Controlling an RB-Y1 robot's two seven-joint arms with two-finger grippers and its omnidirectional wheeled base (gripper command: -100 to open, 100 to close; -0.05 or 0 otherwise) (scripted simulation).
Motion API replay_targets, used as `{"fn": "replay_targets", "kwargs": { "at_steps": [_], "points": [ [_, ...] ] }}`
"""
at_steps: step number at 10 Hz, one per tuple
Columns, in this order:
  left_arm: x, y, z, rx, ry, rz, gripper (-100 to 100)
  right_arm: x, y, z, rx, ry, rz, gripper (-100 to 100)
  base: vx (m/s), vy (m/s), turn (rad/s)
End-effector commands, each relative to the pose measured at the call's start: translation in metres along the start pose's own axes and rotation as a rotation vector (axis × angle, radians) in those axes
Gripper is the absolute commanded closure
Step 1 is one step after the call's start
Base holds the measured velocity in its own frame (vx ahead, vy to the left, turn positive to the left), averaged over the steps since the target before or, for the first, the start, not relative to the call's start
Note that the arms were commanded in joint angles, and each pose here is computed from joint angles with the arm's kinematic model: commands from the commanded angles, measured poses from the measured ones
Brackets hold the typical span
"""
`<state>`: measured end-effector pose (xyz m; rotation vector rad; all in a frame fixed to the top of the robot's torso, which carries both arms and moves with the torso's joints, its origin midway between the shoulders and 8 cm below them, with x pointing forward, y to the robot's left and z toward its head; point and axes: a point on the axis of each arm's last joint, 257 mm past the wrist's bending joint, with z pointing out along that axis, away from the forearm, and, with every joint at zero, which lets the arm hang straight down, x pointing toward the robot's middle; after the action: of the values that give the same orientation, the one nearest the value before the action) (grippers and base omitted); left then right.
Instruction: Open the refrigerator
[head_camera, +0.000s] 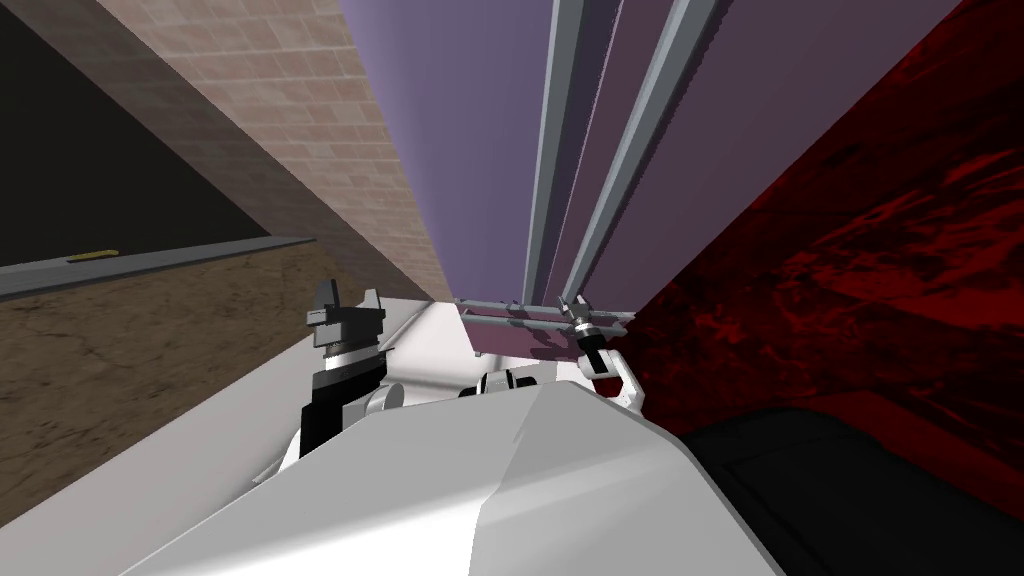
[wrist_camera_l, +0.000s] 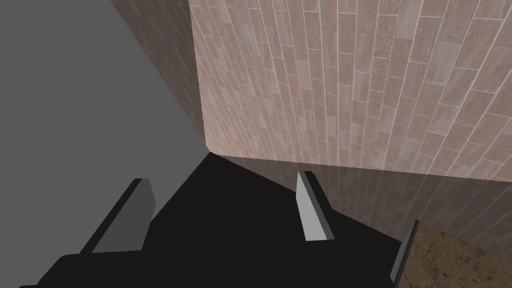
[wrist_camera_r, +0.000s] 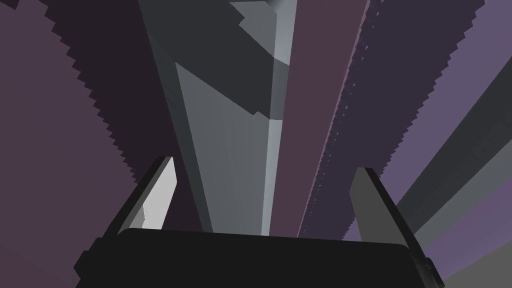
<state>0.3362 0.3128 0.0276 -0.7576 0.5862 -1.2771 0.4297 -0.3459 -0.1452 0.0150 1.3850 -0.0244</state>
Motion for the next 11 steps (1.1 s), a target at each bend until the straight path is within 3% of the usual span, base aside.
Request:
{"fn": "replay_targets", "kwargs": {
  "at_steps": [1,6,11],
  "points": [
    [0.0,0.0,0.0,0.0,0.0,0.0,0,0.013,0.017,-0.003,-0.028,0.02,0.023,-100,-0.034,0.008,0.01],
    [0.0,0.0,0.0,0.0,0.0,-0.001,0,0.052,-0.017,0.002,-0.005,0.126,-0.328,-100,0.02,0.186,-0.007],
    [0.0,0.0,0.0,0.0,0.0,0.0,0,0.077,-0.051,0.005,0.005,0.211,-0.631,-100,0.026,0.149,-0.029]
  ]
}}
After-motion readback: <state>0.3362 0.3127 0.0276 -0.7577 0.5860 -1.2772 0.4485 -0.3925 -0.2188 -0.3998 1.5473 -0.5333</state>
